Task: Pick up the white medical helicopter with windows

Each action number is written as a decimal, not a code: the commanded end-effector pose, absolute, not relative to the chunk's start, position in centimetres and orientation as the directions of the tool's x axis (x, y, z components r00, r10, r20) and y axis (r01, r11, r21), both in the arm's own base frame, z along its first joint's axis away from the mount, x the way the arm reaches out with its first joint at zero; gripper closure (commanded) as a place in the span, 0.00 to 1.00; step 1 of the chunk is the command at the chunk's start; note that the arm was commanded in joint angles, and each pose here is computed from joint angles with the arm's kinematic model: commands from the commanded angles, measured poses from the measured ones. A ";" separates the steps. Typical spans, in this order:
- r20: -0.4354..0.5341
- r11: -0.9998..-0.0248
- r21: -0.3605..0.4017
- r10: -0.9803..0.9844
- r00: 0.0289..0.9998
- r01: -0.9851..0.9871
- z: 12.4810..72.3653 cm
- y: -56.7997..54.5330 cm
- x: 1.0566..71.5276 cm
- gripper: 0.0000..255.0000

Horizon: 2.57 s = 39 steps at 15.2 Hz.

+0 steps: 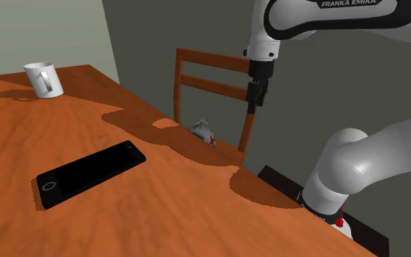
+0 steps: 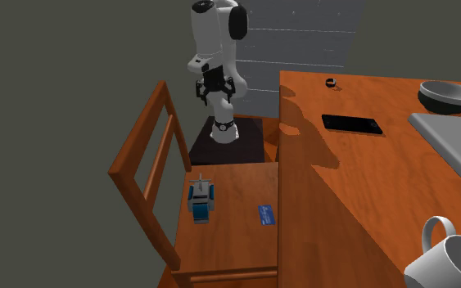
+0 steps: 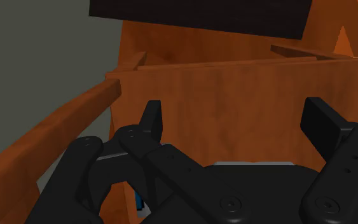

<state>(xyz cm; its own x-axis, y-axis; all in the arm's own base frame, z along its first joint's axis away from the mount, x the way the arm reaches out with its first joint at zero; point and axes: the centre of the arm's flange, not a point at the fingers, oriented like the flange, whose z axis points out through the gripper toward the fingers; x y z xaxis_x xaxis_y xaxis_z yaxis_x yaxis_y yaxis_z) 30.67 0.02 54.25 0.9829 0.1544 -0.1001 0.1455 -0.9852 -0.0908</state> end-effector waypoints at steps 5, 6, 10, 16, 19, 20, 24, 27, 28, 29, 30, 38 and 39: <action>-0.085 -0.985 -0.080 0.162 0.983 0.155 51.6 -0.3 35.0 0.00; -0.082 -0.984 -0.077 0.164 0.983 0.158 51.0 -0.3 36.1 0.00; -0.067 -0.984 -0.065 0.172 0.983 0.167 48.5 -0.6 40.4 0.00; -0.046 -0.982 -0.048 0.184 0.982 0.182 44.8 -1.0 47.0 0.00; -0.035 -0.981 -0.039 0.190 0.981 0.188 43.1 -1.2 50.4 0.00; -0.031 -0.981 -0.036 0.192 0.981 0.191 42.5 -1.3 51.5 0.00; -0.017 -0.980 -0.024 0.200 0.980 0.200 40.2 -1.5 56.0 0.00; -0.007 -0.978 -0.015 0.206 0.978 0.206 38.6 -1.6 59.4 0.00; -0.006 -0.978 -0.014 0.207 0.978 0.207 38.4 -1.7 59.7 0.00; -0.006 -0.978 -0.014 0.207 0.978 0.207 37.9 -1.7 59.7 0.00; -0.006 -0.978 -0.014 0.207 0.978 0.207 37.4 -1.7 59.7 0.00; -0.006 -0.978 -0.014 0.207 0.978 0.207 34.4 -1.6 59.7 1.00; -0.006 -0.978 -0.014 0.207 0.978 0.207 34.4 -1.6 59.7 1.00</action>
<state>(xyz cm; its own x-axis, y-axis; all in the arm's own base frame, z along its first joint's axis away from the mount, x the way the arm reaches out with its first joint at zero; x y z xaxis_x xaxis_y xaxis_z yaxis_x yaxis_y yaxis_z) 59.73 -1.63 34.41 0.9784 0.2069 -0.0058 0.2068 -0.9783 -0.0143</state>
